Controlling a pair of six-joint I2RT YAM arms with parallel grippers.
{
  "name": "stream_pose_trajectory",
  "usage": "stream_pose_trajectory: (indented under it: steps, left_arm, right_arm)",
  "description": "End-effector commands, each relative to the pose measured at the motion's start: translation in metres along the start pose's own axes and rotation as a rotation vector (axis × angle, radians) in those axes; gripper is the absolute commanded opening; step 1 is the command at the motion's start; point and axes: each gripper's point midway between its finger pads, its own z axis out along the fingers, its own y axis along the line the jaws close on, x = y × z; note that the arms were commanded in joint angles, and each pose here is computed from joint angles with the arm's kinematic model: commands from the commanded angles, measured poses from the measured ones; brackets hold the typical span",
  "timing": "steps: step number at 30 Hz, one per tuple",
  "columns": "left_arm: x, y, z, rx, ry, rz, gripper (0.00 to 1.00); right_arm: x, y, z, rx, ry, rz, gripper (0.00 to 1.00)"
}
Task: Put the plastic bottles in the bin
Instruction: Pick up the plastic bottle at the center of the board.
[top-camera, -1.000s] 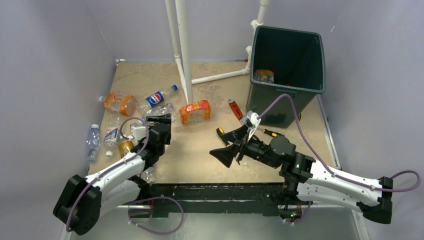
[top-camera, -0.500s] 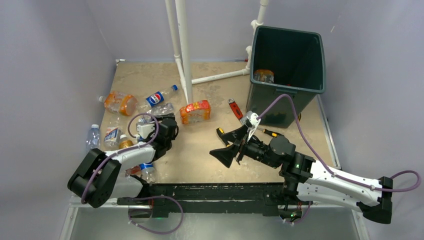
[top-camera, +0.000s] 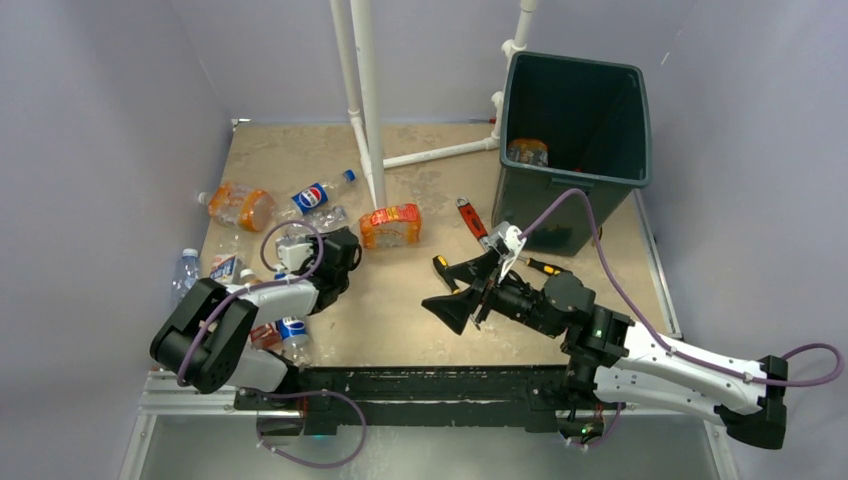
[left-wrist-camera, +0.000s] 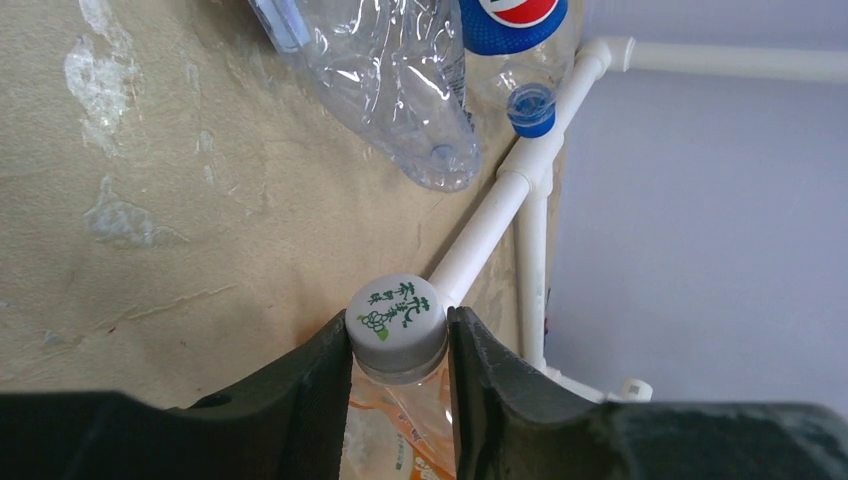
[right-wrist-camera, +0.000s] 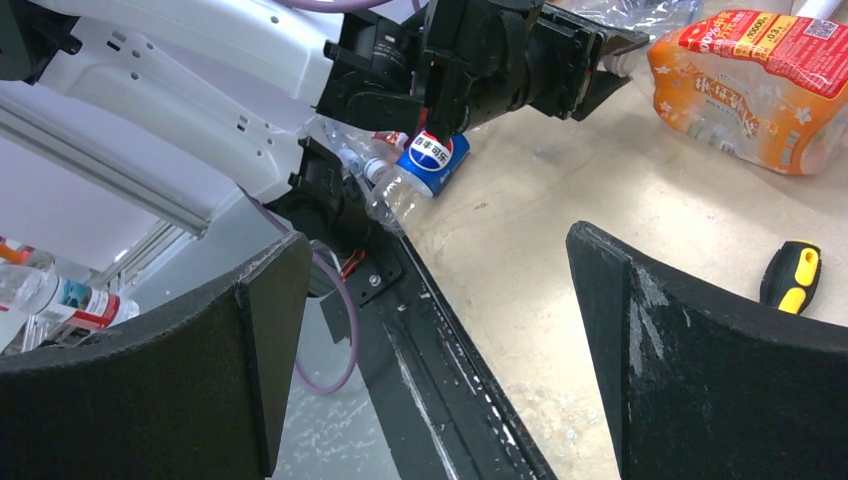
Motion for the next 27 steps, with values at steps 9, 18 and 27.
stream_pose_trajectory:
  steps: [9, 18, 27]
  left_arm:
    - [-0.033, -0.031, -0.020, 0.089, -0.073, 0.046, 0.00]
    - [-0.072, -0.087, -0.121, 0.220, 0.057, 0.595, 0.00]
    - [-0.063, -0.131, -0.211, 0.558, 0.316, 1.138, 0.00]
  right_arm:
    - [-0.002, 0.001, -0.004, -0.001, -0.007, 0.002, 0.99]
    - [-0.026, 0.023, 0.004, -0.067, 0.078, -0.194, 0.99]
    - [-0.035, 0.037, 0.021, -0.132, 0.193, -0.383, 0.99]
